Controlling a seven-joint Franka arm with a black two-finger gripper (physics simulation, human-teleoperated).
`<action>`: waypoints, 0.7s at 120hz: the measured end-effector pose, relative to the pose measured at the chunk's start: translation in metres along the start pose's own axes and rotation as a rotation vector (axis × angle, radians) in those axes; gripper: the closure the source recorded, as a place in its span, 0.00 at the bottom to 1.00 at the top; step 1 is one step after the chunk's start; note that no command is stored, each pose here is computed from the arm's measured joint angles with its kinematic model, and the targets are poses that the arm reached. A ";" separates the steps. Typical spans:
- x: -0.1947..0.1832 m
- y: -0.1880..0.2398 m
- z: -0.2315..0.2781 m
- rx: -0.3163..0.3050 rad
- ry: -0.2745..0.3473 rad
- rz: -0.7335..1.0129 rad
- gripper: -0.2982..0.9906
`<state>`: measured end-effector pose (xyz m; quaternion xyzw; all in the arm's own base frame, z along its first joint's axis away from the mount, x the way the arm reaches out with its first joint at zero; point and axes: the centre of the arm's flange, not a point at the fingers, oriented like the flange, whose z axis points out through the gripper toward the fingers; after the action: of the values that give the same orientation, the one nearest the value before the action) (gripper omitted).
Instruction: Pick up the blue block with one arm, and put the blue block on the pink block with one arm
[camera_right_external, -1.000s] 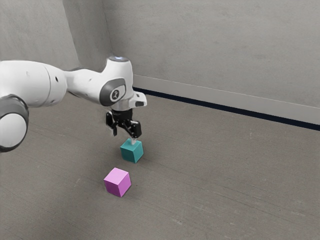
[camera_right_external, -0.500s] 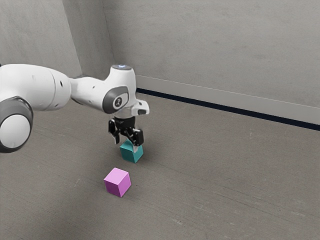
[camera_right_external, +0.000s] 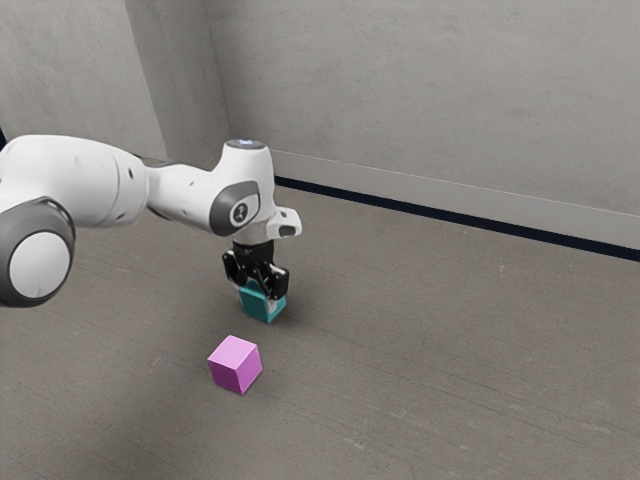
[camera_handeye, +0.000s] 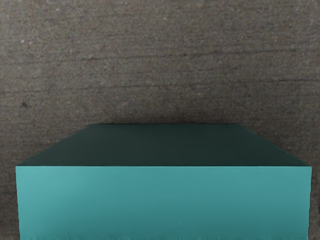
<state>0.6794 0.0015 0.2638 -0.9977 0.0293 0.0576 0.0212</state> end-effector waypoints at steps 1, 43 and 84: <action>0.000 0.000 -0.001 0.000 0.001 0.000 0.46; -0.071 0.003 -0.064 0.010 0.025 -0.001 0.47; -0.139 0.010 -0.092 0.003 0.033 -0.010 0.47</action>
<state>0.5514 -0.0044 0.3705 -0.9986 0.0248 0.0411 0.0223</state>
